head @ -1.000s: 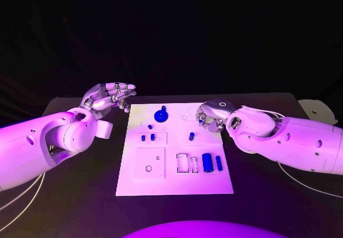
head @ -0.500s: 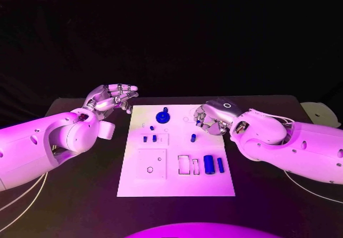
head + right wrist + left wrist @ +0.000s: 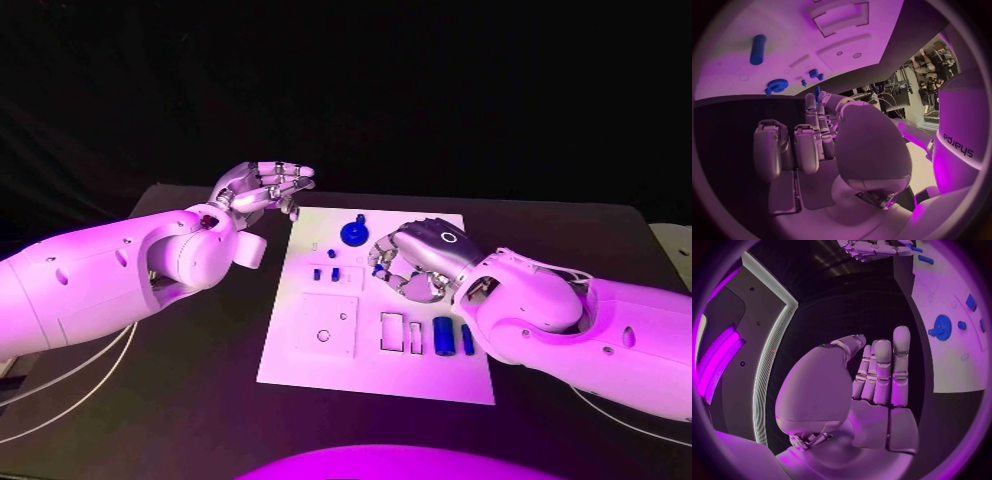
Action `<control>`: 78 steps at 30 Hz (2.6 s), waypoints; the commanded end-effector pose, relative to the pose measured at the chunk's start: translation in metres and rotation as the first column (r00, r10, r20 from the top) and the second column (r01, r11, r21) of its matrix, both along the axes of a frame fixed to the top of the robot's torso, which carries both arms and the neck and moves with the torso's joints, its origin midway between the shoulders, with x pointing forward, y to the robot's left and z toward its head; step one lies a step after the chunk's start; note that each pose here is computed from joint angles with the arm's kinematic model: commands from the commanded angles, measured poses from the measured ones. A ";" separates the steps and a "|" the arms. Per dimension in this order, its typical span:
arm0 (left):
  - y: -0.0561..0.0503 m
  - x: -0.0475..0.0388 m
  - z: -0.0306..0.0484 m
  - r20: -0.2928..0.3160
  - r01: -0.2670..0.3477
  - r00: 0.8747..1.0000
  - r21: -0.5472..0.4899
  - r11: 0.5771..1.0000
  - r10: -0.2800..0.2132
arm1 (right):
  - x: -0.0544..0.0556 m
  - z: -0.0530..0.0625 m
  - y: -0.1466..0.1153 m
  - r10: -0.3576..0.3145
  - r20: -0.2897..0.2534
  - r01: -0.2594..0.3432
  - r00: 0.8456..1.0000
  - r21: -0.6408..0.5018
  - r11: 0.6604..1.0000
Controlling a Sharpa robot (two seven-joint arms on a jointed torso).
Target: Assemble the parts on the task board
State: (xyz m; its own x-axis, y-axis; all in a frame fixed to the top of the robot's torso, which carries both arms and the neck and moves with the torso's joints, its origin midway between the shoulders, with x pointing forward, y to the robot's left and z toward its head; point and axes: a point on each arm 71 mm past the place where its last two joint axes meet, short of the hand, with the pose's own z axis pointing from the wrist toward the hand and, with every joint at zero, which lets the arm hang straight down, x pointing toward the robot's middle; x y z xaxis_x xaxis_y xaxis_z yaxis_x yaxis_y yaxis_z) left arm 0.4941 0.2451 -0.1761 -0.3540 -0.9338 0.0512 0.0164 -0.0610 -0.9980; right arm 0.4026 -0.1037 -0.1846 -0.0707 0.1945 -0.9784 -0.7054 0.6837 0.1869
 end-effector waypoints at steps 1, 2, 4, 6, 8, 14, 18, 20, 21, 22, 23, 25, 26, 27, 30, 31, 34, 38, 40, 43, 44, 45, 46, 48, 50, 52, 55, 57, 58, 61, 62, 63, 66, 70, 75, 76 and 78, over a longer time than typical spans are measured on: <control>-0.004 0.0005 0.0001 0.005 0.003 1.000 -0.009 1.000 -0.003 | -0.004 -0.010 0.008 0.031 -0.012 -0.031 0.999 0.000 1.000; -0.006 0.0006 0.0000 0.004 0.005 1.000 -0.010 1.000 -0.005 | -0.005 -0.014 0.011 0.035 -0.021 -0.035 0.999 -0.002 0.999; -0.008 0.0007 0.0000 0.004 0.009 1.000 -0.012 1.000 -0.009 | -0.007 -0.023 0.016 0.043 -0.039 -0.043 0.998 -0.004 0.999; -0.010 0.0007 0.0000 0.004 0.012 1.000 -0.013 1.000 -0.012 | -0.008 -0.030 0.020 0.049 -0.052 -0.049 0.997 -0.006 0.999; -0.011 0.0007 0.0000 0.004 0.014 1.000 -0.014 1.000 -0.014 | -0.010 -0.037 0.024 0.055 -0.065 -0.056 0.996 -0.006 0.998; -0.016 0.0009 -0.0001 0.003 0.023 1.000 -0.017 1.000 -0.023 | -0.013 -0.051 0.035 0.059 -0.081 -0.060 0.995 -0.010 0.998; -0.017 0.0009 -0.0002 0.002 0.026 1.000 -0.017 1.000 -0.026 | -0.013 -0.054 0.036 0.053 -0.077 -0.054 0.996 -0.018 0.998; -0.017 0.0010 -0.0003 0.001 0.026 1.000 -0.017 1.000 -0.025 | -0.012 -0.055 0.037 0.050 -0.074 -0.052 0.996 -0.022 0.998; -0.017 0.0011 -0.0003 0.001 0.025 1.000 -0.017 1.000 -0.025 | -0.012 -0.056 0.037 0.050 -0.074 -0.052 0.996 -0.024 0.998; -0.017 0.0012 -0.0004 0.001 0.025 1.000 -0.017 1.000 -0.025 | -0.012 -0.056 0.037 0.050 -0.073 -0.052 0.996 -0.025 0.998; -0.017 0.0013 -0.0004 0.001 0.025 1.000 -0.017 1.000 -0.025 | -0.012 -0.056 0.037 0.050 -0.073 -0.052 0.996 -0.026 0.998; -0.018 0.0015 -0.0005 0.000 0.026 1.000 -0.017 1.000 -0.026 | -0.012 -0.057 0.038 0.050 -0.073 -0.053 0.996 -0.029 0.998; -0.018 0.0016 -0.0006 0.000 0.026 1.000 -0.017 1.000 -0.026 | -0.012 -0.057 0.038 0.051 -0.074 -0.054 0.996 -0.030 0.998; -0.018 0.0016 -0.0006 0.000 0.026 1.000 -0.017 1.000 -0.026 | -0.013 -0.058 0.039 0.052 -0.075 -0.055 0.996 -0.031 0.998; -0.018 0.0016 -0.0007 -0.001 0.026 1.000 -0.017 1.000 -0.026 | -0.013 -0.059 0.040 0.055 -0.079 -0.058 0.995 -0.037 0.998; -0.018 0.0016 -0.0008 -0.001 0.026 1.000 -0.017 1.000 -0.026 | -0.013 -0.059 0.040 0.055 -0.081 -0.059 0.995 -0.039 0.998; -0.018 0.0016 -0.0008 -0.002 0.028 1.000 -0.017 0.999 -0.028 | -0.012 -0.061 0.040 0.057 -0.085 -0.061 0.995 -0.045 0.997; -0.018 0.0015 -0.0008 -0.003 0.029 1.000 -0.017 0.999 -0.029 | -0.012 -0.062 0.042 0.058 -0.088 -0.063 0.994 -0.050 0.997; -0.018 0.0015 -0.0009 -0.003 0.029 1.000 -0.017 0.999 -0.029 | -0.012 -0.063 0.043 0.060 -0.090 -0.064 0.994 -0.052 0.997; -0.018 0.0015 -0.0009 -0.004 0.030 1.000 -0.017 0.999 -0.030 | -0.012 -0.065 0.044 0.061 -0.093 -0.066 0.994 -0.055 0.996; -0.018 0.0015 -0.0009 -0.004 0.030 1.000 -0.017 0.999 -0.030 | -0.012 -0.065 0.044 0.061 -0.095 -0.066 0.994 -0.057 0.996; -0.018 0.0015 -0.0009 -0.004 0.030 1.000 -0.017 0.999 -0.030 | -0.012 -0.066 0.045 0.060 -0.096 -0.066 0.994 -0.059 0.996; -0.018 0.0015 -0.0009 -0.004 0.030 1.000 -0.017 0.999 -0.030 | -0.012 -0.066 0.045 0.060 -0.098 -0.066 0.993 -0.060 0.996; -0.018 0.0015 -0.0009 -0.004 0.030 1.000 -0.017 0.999 -0.030 | -0.013 -0.067 0.045 0.061 -0.101 -0.067 0.993 -0.063 0.996; -0.018 0.0015 -0.0010 -0.004 0.029 1.000 -0.016 0.999 -0.029 | -0.013 -0.067 0.046 0.062 -0.104 -0.069 0.993 -0.066 0.995; -0.018 0.0015 -0.0010 -0.005 0.029 1.000 -0.016 0.999 -0.029 | -0.014 -0.068 0.046 0.063 -0.107 -0.071 0.992 -0.069 0.995; -0.018 0.0016 -0.0010 -0.005 0.029 1.000 -0.016 0.999 -0.029 | -0.014 -0.068 0.047 0.064 -0.110 -0.072 0.992 -0.073 0.995; -0.018 0.0016 -0.0010 -0.005 0.029 1.000 -0.016 0.999 -0.029 | -0.014 -0.069 0.047 0.064 -0.112 -0.073 0.992 -0.077 0.994; -0.018 0.0016 -0.0010 -0.005 0.029 1.000 -0.016 0.999 -0.029 | -0.014 -0.069 0.047 0.063 -0.113 -0.073 0.992 -0.078 0.994; -0.018 0.0016 -0.0011 -0.005 0.029 1.000 -0.016 0.999 -0.029 | -0.013 -0.070 0.047 0.058 -0.112 -0.068 0.992 -0.085 0.994; -0.018 0.0016 -0.0011 -0.005 0.029 1.000 -0.016 0.999 -0.030 | -0.013 -0.071 0.047 0.057 -0.111 -0.067 0.992 -0.088 0.994; -0.018 0.0016 -0.0011 -0.005 0.030 1.000 -0.016 0.999 -0.030 | -0.013 -0.071 0.047 0.056 -0.111 -0.066 0.992 -0.090 0.994; -0.018 0.0016 -0.0011 -0.005 0.030 1.000 -0.016 0.999 -0.030 | -0.012 -0.072 0.048 0.051 -0.109 -0.063 0.993 -0.102 0.993; -0.018 0.0016 -0.0011 -0.006 0.030 1.000 -0.016 0.999 -0.030 | -0.011 -0.074 0.049 0.045 -0.103 -0.057 0.994 -0.118 0.991; -0.018 0.0016 -0.0012 -0.007 0.031 0.999 -0.016 0.999 -0.031 | -0.010 -0.076 0.050 0.042 -0.098 -0.055 0.994 -0.133 0.990; -0.018 0.0016 -0.0012 -0.007 0.031 0.999 -0.016 0.999 -0.031 | -0.011 -0.076 0.050 0.043 -0.099 -0.056 0.994 -0.136 0.989; -0.018 0.0017 -0.0013 -0.007 0.031 0.999 -0.016 0.999 -0.031 | -0.011 -0.076 0.051 0.046 -0.101 -0.060 0.994 -0.141 0.988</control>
